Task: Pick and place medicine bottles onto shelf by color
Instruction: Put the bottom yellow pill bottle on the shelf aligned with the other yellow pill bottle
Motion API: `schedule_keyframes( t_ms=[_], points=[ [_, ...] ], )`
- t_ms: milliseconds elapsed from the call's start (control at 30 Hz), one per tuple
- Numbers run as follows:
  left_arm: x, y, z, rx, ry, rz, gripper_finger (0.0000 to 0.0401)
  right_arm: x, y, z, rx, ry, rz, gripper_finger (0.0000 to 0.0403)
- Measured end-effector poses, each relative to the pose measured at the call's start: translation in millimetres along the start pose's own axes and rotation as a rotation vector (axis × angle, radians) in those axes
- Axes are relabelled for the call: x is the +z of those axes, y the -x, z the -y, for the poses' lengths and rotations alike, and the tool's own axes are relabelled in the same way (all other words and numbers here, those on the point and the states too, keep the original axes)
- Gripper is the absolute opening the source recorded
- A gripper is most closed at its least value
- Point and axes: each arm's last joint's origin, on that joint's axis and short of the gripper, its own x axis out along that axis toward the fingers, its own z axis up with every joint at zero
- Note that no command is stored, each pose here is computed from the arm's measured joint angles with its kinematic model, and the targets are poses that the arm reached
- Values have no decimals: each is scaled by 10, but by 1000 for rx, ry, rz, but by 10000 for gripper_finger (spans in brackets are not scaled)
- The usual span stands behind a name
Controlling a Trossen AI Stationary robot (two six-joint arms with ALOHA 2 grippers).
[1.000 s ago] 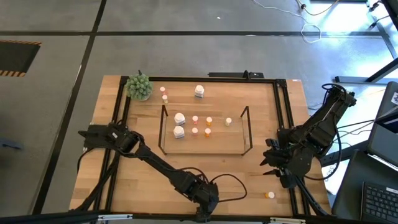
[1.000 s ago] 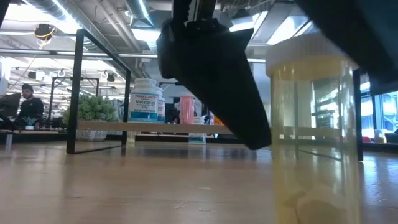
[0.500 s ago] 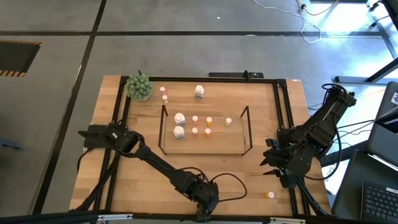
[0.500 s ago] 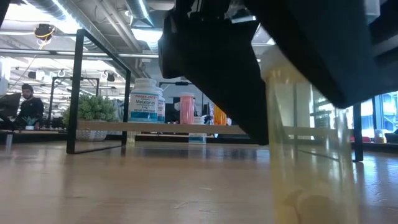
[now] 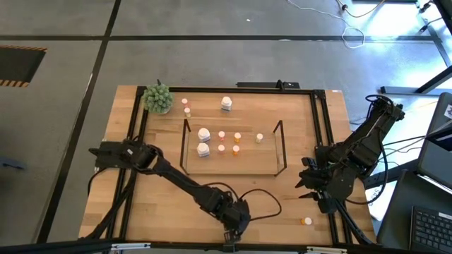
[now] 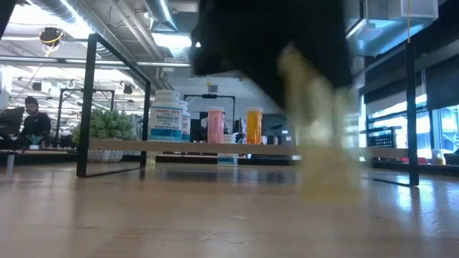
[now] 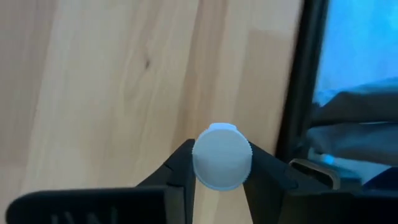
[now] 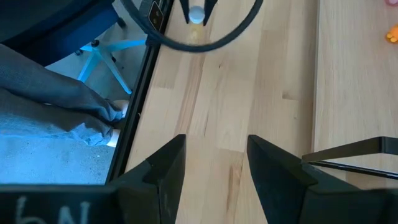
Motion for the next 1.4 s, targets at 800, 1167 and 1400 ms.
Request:
schedule_keyframes(
  t_ms=[800, 1167, 1400],
  points=[
    [563, 1094, -396, -10, 46, 144, 90, 27, -1, -9, 8, 431, 25, 173],
    [871, 1432, -829, 109, -7, 188, 90, 71, 2, 54, -157, 261, 113, 173],
    [1093, 1529, -1153, 155, -47, 232, 90, 150, 4, 184, -356, -23, 259, 173]
  ],
)
